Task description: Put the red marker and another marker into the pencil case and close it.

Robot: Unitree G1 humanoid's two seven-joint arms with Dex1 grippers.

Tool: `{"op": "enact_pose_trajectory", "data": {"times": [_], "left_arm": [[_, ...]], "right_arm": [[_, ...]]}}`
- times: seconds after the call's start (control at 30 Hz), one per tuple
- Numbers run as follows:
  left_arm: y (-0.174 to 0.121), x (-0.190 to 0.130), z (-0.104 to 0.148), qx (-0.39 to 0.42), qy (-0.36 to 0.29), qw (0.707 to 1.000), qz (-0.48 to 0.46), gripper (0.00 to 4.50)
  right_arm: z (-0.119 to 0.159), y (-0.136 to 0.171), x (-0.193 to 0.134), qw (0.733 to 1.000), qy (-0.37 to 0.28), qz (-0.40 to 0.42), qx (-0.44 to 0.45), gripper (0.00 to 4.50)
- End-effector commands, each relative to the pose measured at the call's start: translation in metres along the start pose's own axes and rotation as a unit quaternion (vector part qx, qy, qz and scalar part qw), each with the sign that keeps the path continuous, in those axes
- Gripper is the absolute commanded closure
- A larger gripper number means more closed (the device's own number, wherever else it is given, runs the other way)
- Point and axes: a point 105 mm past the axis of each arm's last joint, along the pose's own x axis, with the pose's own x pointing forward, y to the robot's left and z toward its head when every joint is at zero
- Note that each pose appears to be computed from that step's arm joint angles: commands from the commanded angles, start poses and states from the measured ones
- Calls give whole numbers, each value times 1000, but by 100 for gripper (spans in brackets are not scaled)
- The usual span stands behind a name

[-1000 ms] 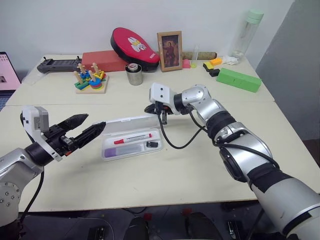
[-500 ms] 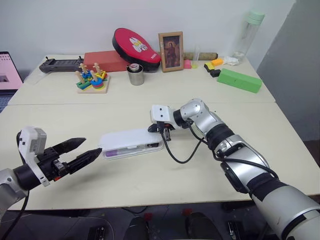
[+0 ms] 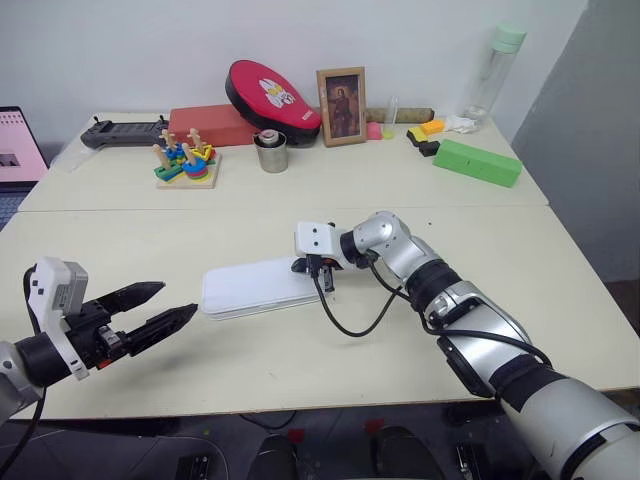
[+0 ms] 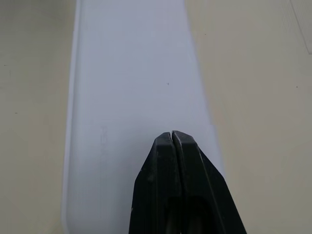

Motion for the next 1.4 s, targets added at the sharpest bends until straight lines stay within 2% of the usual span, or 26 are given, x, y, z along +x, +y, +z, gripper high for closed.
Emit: {"op": "enact_pose_trajectory", "data": {"times": [0.03,0.1,0.17,0.27,0.43,0.53,0.63,0.7,0.73,0.77,0.8,0.9,1.0,1.07,1.33,1.4], "left_arm": [[2,-2,11,24,-8,1000,5,0],[2,-1,12,25,-9,1000,4,0],[2,0,12,25,-9,1000,4,0],[2,1,13,26,-10,1000,3,0],[4,1,15,26,-16,1000,8,0],[8,2,17,27,-24,999,22,0],[29,-1,30,35,-60,995,73,0],[47,-5,35,34,-78,990,113,0],[59,-7,33,40,-76,986,141,0],[67,-7,30,44,-72,984,159,0],[76,-7,29,42,-75,980,178,0],[90,-4,23,44,-73,975,206,0],[100,-4,17,46,-69,972,221,0],[107,-5,15,45,-68,970,229,0],[121,-10,5,46,-51,967,247,0],[120,-9,5,45,-50,967,244,0]], "right_arm": [[-37,13,6,995,93,7,-19,449],[-39,15,6,995,95,10,-22,449],[-30,18,8,998,67,23,1,449],[-24,20,8,998,54,33,-13,449],[9,17,5,999,-35,38,17,449],[25,-1,-10,994,-91,3,55,449],[25,-19,-33,987,-124,-43,95,449],[22,-38,-55,974,-151,-105,130,449],[16,-47,-68,966,-159,-137,153,413],[10,-52,-78,959,-162,-158,169,402],[0,-58,-92,951,-160,-191,185,373],[-19,-66,-124,930,-157,-250,218,296],[-37,-64,-153,914,-146,-292,241,233],[-48,-57,-168,907,-135,-307,254,175],[-69,-34,-191,888,-100,-344,290,3],[-70,-32,-192,884,-100,-348,295,3]]}}
